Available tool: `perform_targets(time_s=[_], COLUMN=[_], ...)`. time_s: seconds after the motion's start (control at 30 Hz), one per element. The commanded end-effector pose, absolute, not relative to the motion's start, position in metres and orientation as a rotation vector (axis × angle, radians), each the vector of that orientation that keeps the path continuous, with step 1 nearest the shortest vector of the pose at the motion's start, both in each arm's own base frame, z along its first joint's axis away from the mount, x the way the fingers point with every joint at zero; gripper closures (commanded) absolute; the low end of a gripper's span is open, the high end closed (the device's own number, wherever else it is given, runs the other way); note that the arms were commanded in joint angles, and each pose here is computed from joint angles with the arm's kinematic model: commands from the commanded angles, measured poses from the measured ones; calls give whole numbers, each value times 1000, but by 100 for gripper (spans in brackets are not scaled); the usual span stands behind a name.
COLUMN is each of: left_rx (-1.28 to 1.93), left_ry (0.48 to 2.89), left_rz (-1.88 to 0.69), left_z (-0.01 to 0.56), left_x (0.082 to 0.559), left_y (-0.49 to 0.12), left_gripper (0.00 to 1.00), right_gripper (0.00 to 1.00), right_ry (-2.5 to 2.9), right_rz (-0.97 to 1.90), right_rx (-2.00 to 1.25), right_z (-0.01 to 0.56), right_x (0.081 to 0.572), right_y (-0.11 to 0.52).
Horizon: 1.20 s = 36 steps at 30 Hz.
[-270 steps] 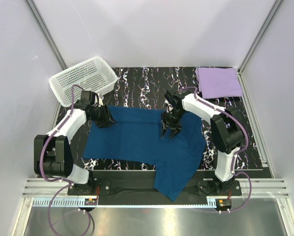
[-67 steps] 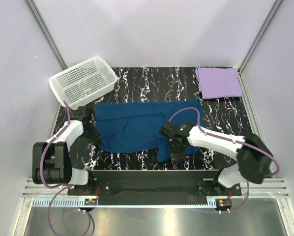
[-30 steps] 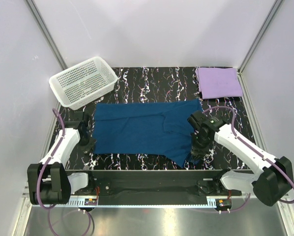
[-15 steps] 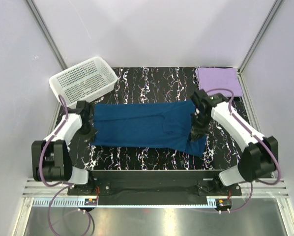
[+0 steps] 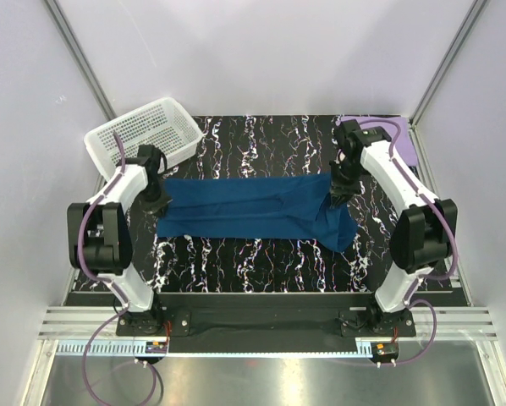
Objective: Fold and stack the t-shirts
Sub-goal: Fold the tshirt
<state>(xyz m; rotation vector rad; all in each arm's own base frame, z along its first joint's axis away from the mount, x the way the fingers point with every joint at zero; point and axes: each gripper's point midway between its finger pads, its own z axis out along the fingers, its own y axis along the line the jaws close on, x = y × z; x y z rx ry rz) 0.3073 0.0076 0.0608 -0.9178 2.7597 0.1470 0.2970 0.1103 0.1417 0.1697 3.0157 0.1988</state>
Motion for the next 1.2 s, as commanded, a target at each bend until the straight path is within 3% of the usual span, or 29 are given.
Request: perform_targets(time_s=[0.0,0.4,0.8,0.9,1.03,1.07,1.17], left_rx=[-863,-845,-844,-842,-823,-814,-794], left_ry=[2752,2778,2781,2785,2768,2748,2667], left_rz=[180,197,175,172,159,156,201], left_z=[66,60,56,55,61,67,96], left_x=[329,353,366,368,376,381,383], left_y=[12,14,11,11,11,11,22], left_gripper=[100,100,93,87,69,58,49], right_gripper=[100,100,100,99,93,92,93], right_ry=[2981,3008,3005,3012,2989,2986,2927], right_rz=[163,193,180,177,205,208,209], right_rx=[127,121,126,136,157,166,212], right_z=[150,127,117,112,106,104,104], right_x=[319,353,374,379,391,395,418], right_y=[101,105,95,93,98,98,100])
